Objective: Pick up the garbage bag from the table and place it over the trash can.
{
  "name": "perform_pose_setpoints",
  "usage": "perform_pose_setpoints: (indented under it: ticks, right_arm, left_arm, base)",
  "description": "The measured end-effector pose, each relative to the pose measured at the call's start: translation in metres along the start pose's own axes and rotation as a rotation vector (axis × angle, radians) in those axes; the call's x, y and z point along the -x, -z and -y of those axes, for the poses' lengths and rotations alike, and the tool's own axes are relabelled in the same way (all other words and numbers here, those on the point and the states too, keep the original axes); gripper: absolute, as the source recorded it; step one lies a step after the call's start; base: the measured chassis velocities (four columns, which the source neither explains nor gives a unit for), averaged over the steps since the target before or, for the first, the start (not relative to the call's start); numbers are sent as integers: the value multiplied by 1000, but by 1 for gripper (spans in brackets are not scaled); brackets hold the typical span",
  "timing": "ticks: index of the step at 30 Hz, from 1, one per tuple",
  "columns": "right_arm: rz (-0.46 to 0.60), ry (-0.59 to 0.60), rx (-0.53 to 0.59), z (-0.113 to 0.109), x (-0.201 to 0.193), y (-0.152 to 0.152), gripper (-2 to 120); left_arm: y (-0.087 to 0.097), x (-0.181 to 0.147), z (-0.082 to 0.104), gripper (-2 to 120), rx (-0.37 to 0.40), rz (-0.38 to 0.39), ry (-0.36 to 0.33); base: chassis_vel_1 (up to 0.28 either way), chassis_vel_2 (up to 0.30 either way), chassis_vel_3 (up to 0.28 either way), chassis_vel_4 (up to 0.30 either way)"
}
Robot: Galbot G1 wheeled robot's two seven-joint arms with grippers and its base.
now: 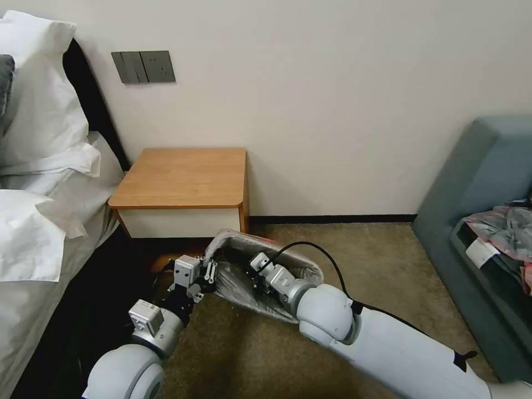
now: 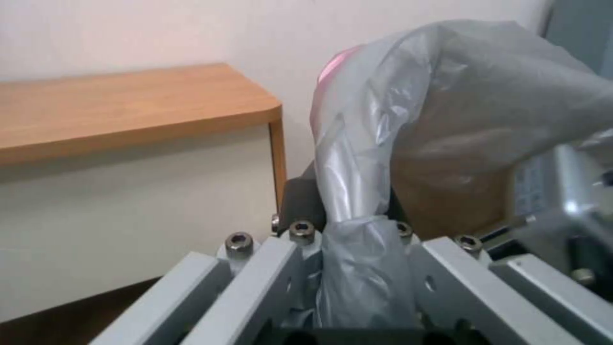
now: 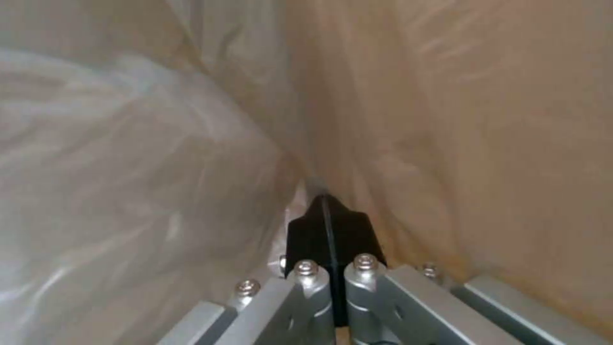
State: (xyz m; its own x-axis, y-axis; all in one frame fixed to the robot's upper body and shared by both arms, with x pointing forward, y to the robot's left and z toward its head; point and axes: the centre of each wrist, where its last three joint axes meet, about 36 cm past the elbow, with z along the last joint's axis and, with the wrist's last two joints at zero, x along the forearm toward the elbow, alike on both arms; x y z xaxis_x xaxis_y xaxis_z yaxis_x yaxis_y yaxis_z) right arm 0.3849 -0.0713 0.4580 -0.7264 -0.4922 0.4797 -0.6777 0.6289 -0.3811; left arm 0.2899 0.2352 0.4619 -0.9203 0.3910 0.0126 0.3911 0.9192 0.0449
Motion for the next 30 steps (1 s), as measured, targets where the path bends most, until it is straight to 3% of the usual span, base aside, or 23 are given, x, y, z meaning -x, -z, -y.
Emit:
perform_pose_setpoints:
  ticks: [18, 30]
  right_arm:
    - [-60, -44, -49, -11, 23, -19, 0]
    - [-85, -54, -48, -9, 30, -25, 0]
  left_arm:
    - [2, -3, 2, 3, 89, 0, -54]
    - [2, -3, 4, 3, 87, -3, -60]
  base:
    - [0, 0, 0, 0]
    - [0, 0, 0, 0]
